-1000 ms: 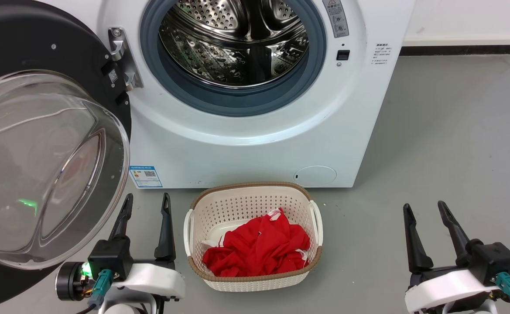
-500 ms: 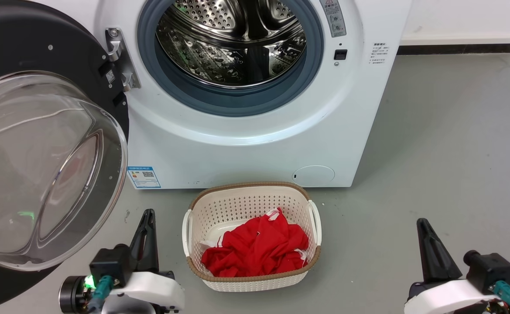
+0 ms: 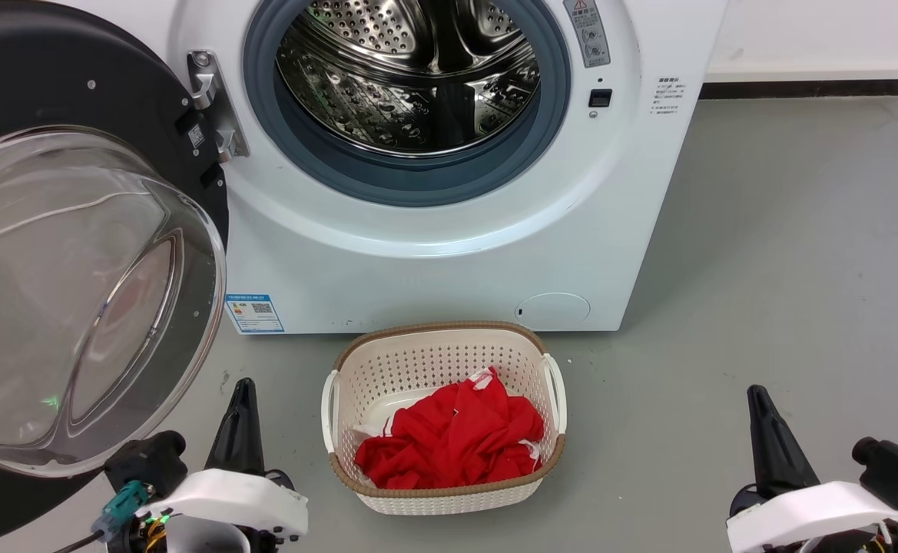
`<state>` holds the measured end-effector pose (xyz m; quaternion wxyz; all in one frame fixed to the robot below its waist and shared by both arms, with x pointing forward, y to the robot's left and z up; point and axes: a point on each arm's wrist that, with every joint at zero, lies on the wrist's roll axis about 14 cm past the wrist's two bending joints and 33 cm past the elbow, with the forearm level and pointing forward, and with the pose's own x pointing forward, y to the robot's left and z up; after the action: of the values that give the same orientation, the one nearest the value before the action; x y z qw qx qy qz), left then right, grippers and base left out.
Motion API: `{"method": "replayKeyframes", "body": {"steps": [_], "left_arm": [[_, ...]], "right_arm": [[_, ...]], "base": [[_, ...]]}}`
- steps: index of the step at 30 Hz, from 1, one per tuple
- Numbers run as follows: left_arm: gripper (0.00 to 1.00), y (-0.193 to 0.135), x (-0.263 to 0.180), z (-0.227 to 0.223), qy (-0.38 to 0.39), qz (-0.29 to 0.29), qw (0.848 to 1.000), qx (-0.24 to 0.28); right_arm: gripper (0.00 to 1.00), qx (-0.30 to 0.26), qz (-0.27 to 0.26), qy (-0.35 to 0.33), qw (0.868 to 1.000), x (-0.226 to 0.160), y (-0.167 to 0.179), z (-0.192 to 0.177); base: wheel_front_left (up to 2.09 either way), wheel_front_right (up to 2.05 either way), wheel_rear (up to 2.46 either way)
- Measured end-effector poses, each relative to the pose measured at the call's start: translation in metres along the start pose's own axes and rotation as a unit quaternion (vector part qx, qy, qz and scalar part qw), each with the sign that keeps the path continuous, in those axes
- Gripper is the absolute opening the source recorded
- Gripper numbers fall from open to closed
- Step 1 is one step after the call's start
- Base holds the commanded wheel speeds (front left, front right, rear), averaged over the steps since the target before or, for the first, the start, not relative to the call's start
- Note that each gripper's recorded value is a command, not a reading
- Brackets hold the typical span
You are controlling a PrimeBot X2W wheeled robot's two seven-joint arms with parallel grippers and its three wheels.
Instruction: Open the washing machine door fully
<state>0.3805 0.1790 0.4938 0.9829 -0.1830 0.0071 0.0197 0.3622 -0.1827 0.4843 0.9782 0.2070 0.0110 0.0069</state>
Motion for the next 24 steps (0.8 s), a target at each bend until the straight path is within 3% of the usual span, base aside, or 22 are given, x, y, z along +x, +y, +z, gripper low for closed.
{"method": "replayKeyframes", "body": {"steps": [24], "left_arm": [[0.00, 0.011, 0.002, -0.004, 0.027, 0.021, 0.981, -0.190]], "right_arm": [[0.00, 0.180, -0.021, 0.000, 0.983, 0.009, -0.008, 0.006]], "base": [[0.00, 0.00, 0.00]]}}
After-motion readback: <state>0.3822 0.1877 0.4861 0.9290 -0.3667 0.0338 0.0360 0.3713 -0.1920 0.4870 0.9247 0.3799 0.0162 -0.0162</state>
